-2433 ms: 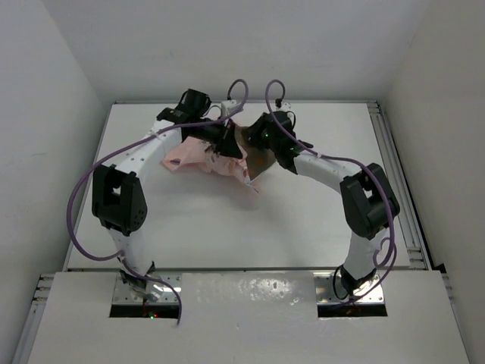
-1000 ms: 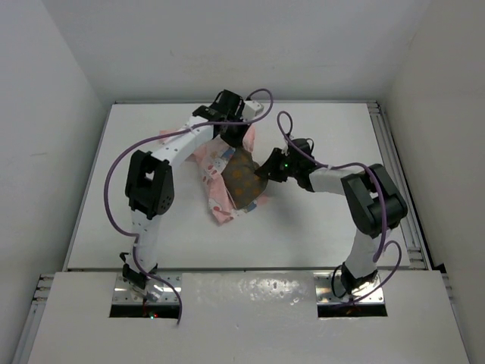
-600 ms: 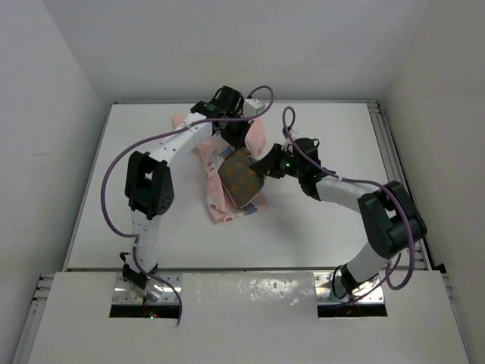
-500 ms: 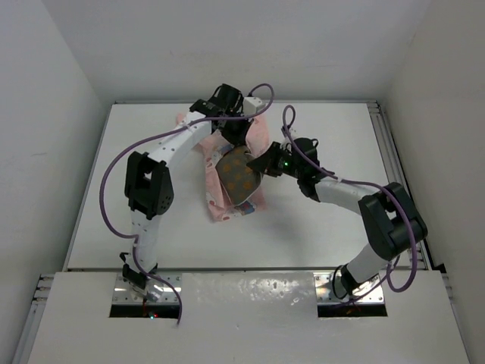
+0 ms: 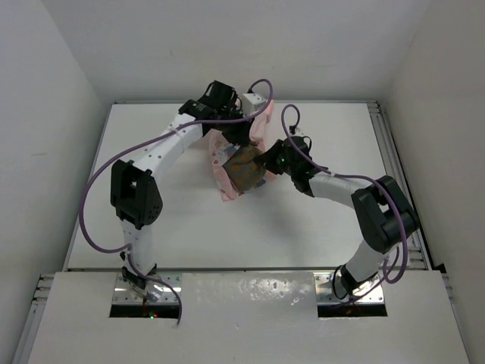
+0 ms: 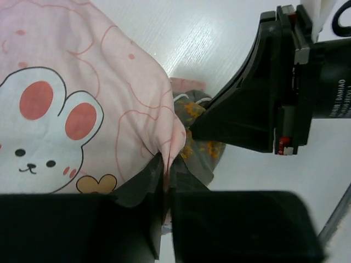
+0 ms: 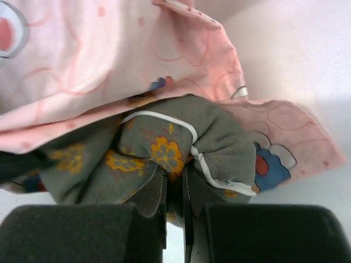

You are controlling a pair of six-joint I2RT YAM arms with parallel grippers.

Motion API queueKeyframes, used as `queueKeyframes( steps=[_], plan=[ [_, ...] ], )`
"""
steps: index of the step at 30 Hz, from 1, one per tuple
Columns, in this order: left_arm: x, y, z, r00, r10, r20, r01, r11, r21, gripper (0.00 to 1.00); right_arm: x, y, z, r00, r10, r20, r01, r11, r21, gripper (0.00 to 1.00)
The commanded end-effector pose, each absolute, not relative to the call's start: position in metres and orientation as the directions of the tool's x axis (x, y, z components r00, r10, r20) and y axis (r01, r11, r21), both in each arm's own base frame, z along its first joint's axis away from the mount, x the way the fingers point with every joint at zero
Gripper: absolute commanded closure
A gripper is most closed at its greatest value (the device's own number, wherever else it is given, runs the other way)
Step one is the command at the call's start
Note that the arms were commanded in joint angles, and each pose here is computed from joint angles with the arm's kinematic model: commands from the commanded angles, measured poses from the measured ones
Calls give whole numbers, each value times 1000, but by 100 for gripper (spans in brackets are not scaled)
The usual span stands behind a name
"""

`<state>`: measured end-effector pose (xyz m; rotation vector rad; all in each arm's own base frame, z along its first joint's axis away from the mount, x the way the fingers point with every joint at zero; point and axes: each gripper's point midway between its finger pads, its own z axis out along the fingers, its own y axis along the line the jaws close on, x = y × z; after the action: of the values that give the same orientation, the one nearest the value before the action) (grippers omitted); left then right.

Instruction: Put the pillow into the pillowcase

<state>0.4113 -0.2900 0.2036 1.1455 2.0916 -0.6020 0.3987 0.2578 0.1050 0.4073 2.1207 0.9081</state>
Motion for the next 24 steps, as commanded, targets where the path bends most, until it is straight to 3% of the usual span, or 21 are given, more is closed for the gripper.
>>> queueKeyframes(
  steps=[1, 7, 12, 14, 15, 18, 24],
  plan=[
    [386, -316, 209, -331, 545, -770, 903, 421, -90, 90, 426, 274, 173, -511, 654, -558, -102, 598, 795, 100],
    [435, -274, 157, -343, 646, -682, 759, 618, 203, 77, 427, 278, 164, -537, 647, -541, -76, 602, 795, 100],
    [465, -241, 141, -370, 672, -642, 607, 698, 380, 65, 421, 282, 137, -584, 637, -503, -28, 603, 797, 100],
    [470, -237, 144, -373, 667, -645, 575, 712, 404, 69, 421, 284, 132, -592, 637, -494, -22, 600, 800, 100],
    [471, -237, 146, -377, 658, -652, 568, 720, 398, 84, 421, 284, 128, -596, 634, -493, -18, 604, 797, 100],
    [469, -244, 154, -382, 634, -673, 582, 730, 358, 100, 421, 283, 124, -596, 636, -490, -10, 604, 797, 100],
    [431, -289, 199, -366, 580, -728, 755, 642, 132, 100, 437, 288, 148, -575, 679, -456, -40, 534, 845, 100]
  ],
)
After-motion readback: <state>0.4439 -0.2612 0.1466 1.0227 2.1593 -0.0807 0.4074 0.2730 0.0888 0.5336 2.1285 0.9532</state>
